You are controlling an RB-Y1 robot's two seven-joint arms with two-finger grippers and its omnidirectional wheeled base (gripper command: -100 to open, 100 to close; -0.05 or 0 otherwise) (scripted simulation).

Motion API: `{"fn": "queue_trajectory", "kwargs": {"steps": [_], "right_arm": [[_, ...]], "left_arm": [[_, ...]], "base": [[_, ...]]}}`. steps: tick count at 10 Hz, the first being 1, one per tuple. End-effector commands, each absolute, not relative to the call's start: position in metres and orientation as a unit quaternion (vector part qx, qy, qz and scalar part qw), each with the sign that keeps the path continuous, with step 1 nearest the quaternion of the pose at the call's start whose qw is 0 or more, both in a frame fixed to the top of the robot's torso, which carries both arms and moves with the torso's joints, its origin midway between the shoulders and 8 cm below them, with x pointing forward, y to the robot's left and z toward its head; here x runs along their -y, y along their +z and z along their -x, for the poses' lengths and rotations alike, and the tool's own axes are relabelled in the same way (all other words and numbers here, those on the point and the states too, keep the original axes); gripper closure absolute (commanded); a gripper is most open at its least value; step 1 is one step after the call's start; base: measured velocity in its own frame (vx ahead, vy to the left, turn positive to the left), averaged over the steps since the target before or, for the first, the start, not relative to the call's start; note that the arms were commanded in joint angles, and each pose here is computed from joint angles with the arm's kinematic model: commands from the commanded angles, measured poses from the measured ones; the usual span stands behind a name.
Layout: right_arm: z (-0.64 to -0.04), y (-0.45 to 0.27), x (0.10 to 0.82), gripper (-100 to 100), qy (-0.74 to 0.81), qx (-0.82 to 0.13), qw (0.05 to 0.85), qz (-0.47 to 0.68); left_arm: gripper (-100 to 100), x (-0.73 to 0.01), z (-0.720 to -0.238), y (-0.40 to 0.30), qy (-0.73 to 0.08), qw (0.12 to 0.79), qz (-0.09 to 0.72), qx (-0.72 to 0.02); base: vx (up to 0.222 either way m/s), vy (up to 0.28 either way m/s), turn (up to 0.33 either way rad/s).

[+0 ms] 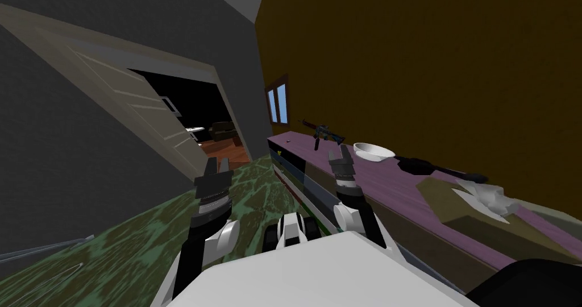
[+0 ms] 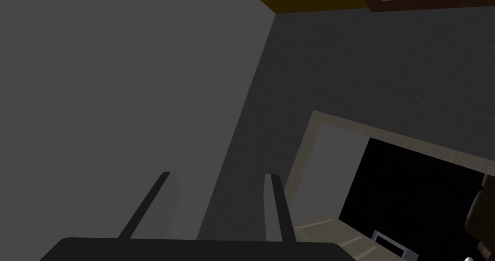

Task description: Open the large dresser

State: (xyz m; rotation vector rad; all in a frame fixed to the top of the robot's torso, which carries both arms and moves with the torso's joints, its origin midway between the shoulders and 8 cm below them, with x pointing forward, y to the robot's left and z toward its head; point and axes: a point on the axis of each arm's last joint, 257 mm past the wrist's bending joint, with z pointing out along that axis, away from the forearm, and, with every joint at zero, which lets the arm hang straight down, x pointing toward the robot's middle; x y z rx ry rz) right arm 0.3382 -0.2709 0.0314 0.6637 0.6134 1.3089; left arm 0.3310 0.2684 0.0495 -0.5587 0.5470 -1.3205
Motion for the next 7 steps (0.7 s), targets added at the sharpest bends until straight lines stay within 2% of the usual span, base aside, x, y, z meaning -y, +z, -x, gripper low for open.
{"fn": "queue_trajectory", "kwargs": {"steps": [1, 7], "right_arm": [[-0.35, 0.016, 0.262, -100, 0.571, -0.322, 0.704, -0.272], [-0.385, -0.038, 0.254, -100, 0.498, -0.429, 0.724, -0.209]], "left_arm": [[0, -0.268, -0.331, 0.049, -0.597, 0.72, 0.253, -0.247], [0, -0.268, -0.331, 0.049, -0.597, 0.72, 0.253, -0.247]], "base": [[0.026, 0.045, 0.14], [0.059, 0.071, 0.177]]}}
